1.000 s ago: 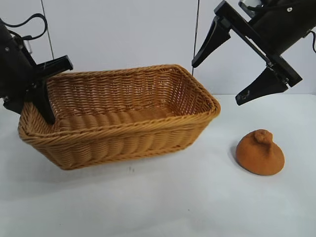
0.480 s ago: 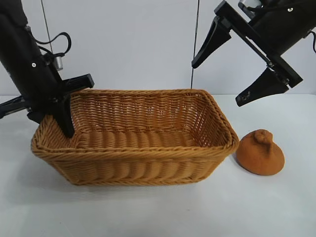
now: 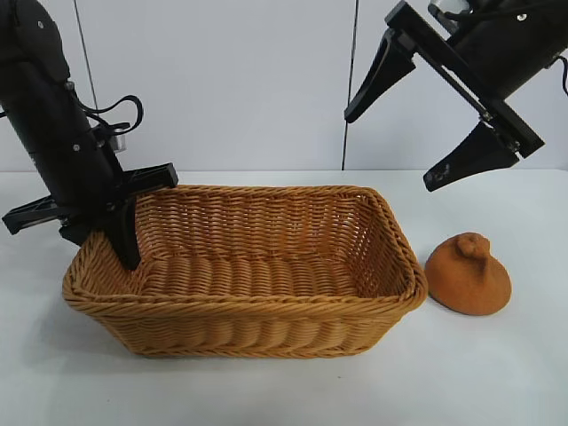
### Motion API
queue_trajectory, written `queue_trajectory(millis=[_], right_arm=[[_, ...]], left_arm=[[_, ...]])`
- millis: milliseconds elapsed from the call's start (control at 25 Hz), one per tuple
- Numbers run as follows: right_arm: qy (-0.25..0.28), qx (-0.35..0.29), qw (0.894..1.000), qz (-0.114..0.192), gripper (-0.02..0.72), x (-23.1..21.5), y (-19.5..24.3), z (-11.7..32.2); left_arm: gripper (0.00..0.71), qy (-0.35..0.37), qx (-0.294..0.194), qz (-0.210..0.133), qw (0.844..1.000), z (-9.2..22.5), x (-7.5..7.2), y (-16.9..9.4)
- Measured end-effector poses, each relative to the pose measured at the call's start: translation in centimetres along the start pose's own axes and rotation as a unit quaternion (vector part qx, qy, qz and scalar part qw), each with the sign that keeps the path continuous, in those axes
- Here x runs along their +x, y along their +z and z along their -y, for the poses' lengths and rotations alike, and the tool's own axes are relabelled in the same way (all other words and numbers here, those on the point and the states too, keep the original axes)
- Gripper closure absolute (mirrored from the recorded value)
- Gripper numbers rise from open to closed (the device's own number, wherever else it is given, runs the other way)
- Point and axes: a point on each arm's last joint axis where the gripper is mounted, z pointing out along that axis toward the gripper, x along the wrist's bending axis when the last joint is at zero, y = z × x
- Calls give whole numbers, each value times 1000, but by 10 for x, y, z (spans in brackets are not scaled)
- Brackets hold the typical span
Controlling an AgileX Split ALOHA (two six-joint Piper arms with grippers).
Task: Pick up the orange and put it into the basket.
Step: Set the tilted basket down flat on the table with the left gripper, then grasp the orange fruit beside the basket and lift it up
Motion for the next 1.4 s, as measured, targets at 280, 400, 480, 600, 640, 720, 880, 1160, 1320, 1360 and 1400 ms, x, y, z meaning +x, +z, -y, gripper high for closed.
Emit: queue_trajectory(millis=[280,400,480,600,640,720,880,1160,1320,1360,1400], right_arm=[[0,0,1000,0,10,0,0,0],[0,1,1000,0,10,0,0,0],[0,2,1000,0,10,0,0,0],[0,2,1000,0,10,0,0,0],[0,2,1000,0,10,0,0,0],[0,2,1000,0,10,0,0,0],[0,2,1000,0,10,0,0,0],[0,2,1000,0,10,0,0,0],[0,2,1000,0,10,0,0,0],[0,2,1000,0,10,0,0,0],[0,2,1000,0,10,0,0,0]], left_arm=[[126,38,-24,16,999,-6,-18,-44],[126,66,-46,6,997,-8,-24,-70],[126,87,-62,-12,994,-9,-26,-87],[126,115,-83,-53,988,-10,-24,-106],[126,124,-91,-68,986,-11,-23,-112],[126,139,-101,-100,980,-12,-18,-118],[126,142,-107,-137,974,-16,-5,-124],[126,67,-94,-158,981,-22,48,-140],[126,50,-69,-165,983,-18,57,-142],[126,49,-67,-163,983,-18,57,-142],[126,48,-65,-160,984,-17,56,-142]])
